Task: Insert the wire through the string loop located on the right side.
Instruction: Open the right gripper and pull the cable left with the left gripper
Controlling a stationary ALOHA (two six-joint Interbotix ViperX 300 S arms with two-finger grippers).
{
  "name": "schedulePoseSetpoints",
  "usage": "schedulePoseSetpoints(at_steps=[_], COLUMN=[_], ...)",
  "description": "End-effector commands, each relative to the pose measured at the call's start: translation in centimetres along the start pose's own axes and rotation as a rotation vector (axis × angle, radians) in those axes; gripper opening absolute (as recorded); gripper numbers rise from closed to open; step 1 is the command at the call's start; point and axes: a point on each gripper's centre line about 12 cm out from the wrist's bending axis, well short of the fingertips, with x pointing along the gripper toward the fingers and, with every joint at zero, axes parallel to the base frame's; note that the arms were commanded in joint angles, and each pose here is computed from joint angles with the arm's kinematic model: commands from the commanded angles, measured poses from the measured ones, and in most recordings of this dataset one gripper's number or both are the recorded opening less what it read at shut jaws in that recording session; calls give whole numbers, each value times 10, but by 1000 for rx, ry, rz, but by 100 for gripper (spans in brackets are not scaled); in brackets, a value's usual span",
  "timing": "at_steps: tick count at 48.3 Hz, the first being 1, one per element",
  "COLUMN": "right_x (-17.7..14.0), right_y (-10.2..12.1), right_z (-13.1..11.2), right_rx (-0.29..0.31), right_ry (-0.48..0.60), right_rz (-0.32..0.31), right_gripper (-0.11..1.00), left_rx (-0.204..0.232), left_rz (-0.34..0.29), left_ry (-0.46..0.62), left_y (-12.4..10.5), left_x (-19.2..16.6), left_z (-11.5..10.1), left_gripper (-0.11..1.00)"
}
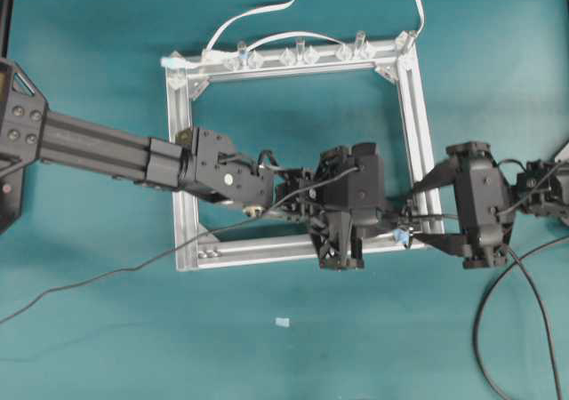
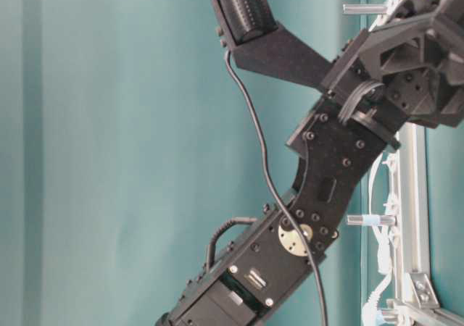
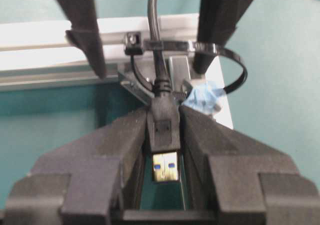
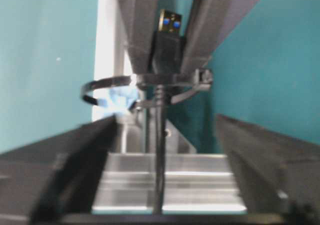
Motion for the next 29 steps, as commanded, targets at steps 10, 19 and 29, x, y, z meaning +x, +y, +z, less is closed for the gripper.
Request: schedulePoseSetpoints(at_steps=[10,19,29], right_x=[0,0,0], right_y=[1,1,1], right_z=[4,4,4], right_rx=[0,-1,-1], right_ry=[-15,-15,-15], right_rz=[2,3,3], right_gripper=[96,96,96], left_rx=[1,1,4], left_rz=[-7,-7,-8], left_ry=[-58,-58,-63], left_y=[-3,-3,-4], left_x=[-13,-13,-19], left_z=[26,26,31], left_gripper=[20,20,20])
